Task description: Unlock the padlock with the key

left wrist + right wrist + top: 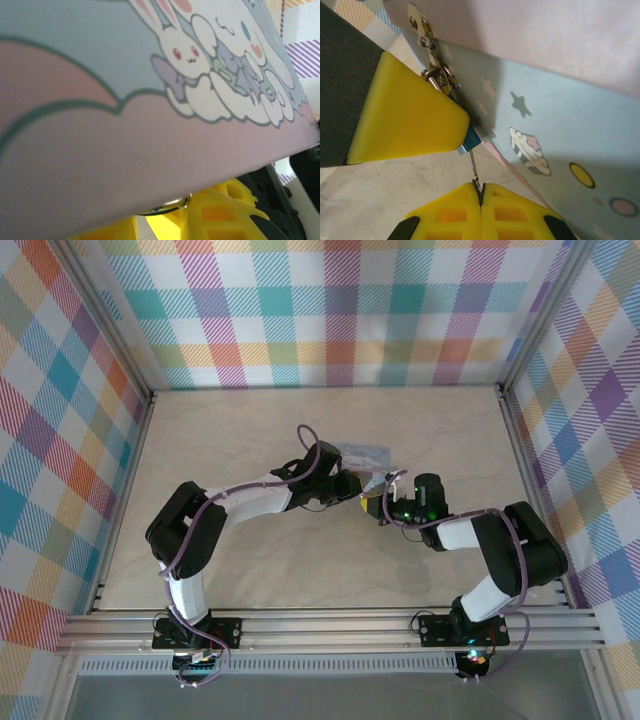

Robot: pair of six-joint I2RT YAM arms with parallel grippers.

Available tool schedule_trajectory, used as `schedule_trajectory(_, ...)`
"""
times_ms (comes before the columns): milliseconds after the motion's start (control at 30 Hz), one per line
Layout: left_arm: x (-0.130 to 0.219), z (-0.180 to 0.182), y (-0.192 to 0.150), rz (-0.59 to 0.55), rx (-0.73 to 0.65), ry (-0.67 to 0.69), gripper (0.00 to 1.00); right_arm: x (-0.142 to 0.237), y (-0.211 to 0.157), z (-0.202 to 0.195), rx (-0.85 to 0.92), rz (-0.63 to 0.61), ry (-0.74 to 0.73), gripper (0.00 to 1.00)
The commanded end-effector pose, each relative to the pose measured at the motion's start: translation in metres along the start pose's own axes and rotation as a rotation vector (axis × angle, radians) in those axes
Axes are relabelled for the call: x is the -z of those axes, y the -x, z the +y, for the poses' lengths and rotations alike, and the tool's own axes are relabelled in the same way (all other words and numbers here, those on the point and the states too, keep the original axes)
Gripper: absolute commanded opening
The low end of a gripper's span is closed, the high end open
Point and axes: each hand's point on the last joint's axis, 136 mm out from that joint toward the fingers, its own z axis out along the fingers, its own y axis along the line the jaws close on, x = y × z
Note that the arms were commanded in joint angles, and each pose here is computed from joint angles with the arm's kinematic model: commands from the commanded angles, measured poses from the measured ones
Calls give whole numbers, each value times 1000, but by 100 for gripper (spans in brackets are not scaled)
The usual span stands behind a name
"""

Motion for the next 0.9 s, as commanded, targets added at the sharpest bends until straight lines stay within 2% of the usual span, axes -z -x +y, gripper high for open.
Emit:
schedule_trajectory(0, 7, -27, -26, 95, -58, -80, 6, 8, 41, 12, 130, -122, 10, 1)
schedule_trajectory(400, 6, -24, -26, 97, -63, -69, 6, 20, 34, 3, 159, -92, -64, 1)
schedule_trajectory(867, 7, -32, -23, 91, -59, -88, 6, 9, 22, -1, 115, -54, -26, 1)
